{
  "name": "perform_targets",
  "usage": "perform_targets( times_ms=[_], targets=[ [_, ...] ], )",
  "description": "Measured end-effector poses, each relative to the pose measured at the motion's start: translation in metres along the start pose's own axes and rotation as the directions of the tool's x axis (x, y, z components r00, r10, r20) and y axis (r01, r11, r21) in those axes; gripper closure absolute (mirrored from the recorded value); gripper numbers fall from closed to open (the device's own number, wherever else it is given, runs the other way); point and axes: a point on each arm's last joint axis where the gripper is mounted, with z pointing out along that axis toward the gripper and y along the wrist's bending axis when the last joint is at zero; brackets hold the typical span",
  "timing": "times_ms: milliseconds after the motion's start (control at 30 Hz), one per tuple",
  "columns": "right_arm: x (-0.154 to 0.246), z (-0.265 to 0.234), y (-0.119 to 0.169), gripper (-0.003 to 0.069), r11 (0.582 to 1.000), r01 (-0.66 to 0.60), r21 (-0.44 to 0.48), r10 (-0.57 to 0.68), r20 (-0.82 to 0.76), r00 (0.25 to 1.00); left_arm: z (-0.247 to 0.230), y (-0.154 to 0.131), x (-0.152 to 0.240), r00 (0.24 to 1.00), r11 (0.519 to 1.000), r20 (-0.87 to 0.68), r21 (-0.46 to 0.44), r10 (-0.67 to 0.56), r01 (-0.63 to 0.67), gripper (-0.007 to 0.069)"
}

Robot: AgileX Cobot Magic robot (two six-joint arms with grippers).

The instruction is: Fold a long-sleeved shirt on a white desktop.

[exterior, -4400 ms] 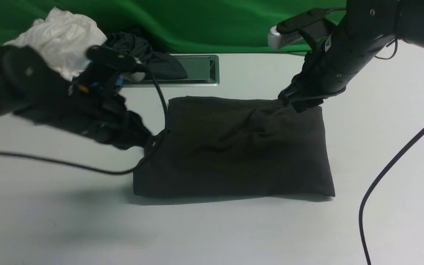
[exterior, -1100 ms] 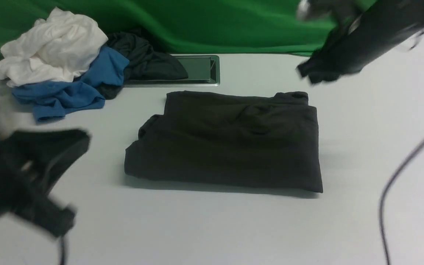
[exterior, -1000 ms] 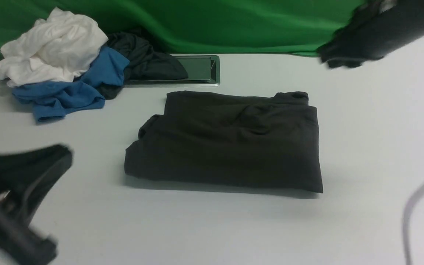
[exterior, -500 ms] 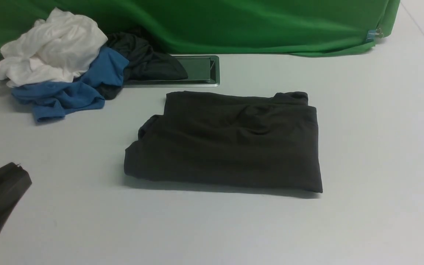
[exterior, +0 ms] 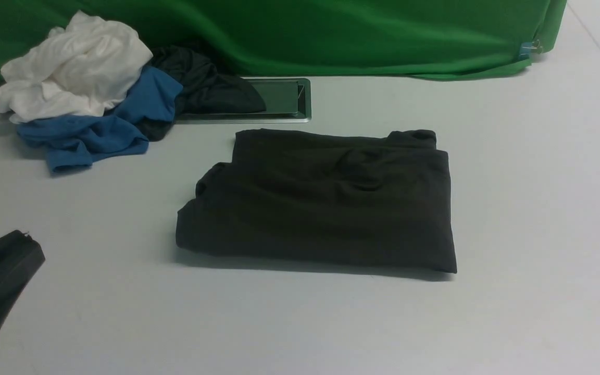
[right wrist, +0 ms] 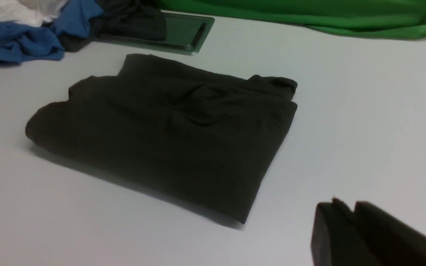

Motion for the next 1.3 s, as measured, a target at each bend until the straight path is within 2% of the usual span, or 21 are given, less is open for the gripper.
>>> perform_targets(
  times_ms=[133, 233, 367, 433, 633, 1300],
  targets=[
    [0.000, -0.001, -0.004, 0.0569, 0.999, 0.024, 0.034, -0.025, 0.042, 0.999, 0.000, 0.000, 0.000, 1.000, 1.000, 0.000, 0.000, 0.000, 0.000, 0.0606],
    [0.010, -0.002, -0.011, 0.0622, 0.997, 0.002, 0.080, -0.013, 0.136, 0.991, 0.000, 0.000, 0.000, 1.000, 1.000, 0.000, 0.000, 0.001, -0.001, 0.0606],
    [0.050, 0.001, -0.022, 0.0630, 0.989, -0.032, 0.142, -0.006, 0.260, 0.966, 0.000, 0.000, 0.000, 1.000, 1.000, 0.000, 0.000, 0.002, -0.002, 0.0606],
    [0.087, 0.010, -0.028, 0.0630, 0.983, -0.047, 0.175, -0.009, 0.308, 0.951, 0.000, 0.000, 0.000, 1.000, 1.000, 0.000, 0.000, 0.002, -0.002, 0.0606],
    [0.157, 0.033, -0.038, 0.0631, 0.976, -0.065, 0.208, -0.021, 0.383, 0.923, 0.000, 0.000, 0.000, 1.000, 1.000, 0.000, 0.000, 0.004, -0.004, 0.0606],
    [0.167, 0.036, -0.039, 0.0600, 0.975, -0.068, 0.210, -0.009, 0.347, 0.938, 0.000, 0.000, 0.000, 1.000, 1.000, 0.000, 0.000, 0.003, -0.003, 0.0606]
  ],
)
